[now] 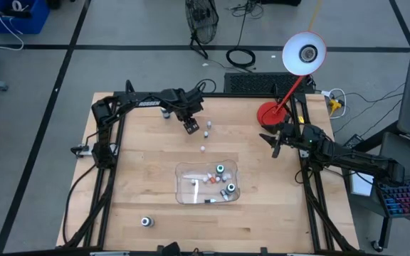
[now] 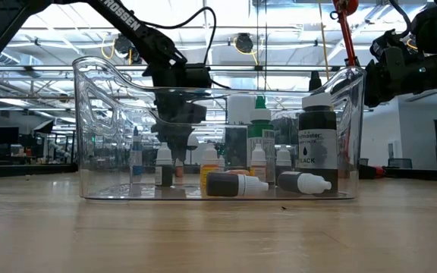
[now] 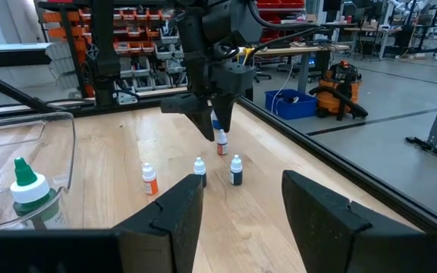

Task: Pick & Place food coloring
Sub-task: Put the small red food coloring bottle into the transparent bin

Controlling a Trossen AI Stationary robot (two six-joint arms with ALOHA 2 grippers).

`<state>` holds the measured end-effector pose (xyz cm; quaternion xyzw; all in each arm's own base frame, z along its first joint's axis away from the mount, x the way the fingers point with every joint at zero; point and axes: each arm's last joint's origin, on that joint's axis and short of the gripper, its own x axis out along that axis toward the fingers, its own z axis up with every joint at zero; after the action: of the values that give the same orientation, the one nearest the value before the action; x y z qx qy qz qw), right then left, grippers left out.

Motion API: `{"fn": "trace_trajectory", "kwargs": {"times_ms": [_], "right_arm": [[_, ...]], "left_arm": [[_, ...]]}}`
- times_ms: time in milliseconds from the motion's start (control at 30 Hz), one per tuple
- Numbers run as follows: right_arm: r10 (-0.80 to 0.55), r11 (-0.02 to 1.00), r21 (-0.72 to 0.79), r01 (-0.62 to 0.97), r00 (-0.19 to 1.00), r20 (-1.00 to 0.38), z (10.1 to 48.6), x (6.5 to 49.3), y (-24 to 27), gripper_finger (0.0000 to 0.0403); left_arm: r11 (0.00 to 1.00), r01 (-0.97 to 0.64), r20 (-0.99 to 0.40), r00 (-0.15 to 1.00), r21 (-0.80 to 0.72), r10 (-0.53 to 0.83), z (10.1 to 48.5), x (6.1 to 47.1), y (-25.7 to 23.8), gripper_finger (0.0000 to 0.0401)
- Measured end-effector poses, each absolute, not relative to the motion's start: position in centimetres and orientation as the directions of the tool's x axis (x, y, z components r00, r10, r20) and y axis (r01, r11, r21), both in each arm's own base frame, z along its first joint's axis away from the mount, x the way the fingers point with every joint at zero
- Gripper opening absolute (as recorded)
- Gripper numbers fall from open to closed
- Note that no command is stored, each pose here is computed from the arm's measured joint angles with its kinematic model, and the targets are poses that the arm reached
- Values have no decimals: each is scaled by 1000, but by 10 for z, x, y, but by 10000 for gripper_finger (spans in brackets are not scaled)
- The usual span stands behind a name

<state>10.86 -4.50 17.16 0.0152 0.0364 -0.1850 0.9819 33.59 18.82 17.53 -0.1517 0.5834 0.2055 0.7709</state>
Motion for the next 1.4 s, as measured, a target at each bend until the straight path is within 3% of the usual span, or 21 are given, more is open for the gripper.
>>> {"fn": "trace_trajectory", "kwargs": {"times_ms": [533, 667, 1100, 1400], "right_arm": [[-362, 931, 17, 364, 929, -77, 172, 109, -45, 171], [-363, 931, 17, 365, 929, -77, 172, 109, -45, 171], [-362, 931, 17, 364, 929, -77, 172, 109, -45, 171], [-362, 931, 17, 364, 929, -77, 172, 109, -45, 171]], "left_arm": [[865, -502, -961, 237, 3, 141, 175, 336, 189, 47], [865, -502, -960, 240, 3, 143, 175, 336, 189, 38], [854, -520, -962, 235, -2, 141, 175, 336, 189, 202], [860, -510, -970, 211, -4, 121, 155, 340, 193, 233]]}}
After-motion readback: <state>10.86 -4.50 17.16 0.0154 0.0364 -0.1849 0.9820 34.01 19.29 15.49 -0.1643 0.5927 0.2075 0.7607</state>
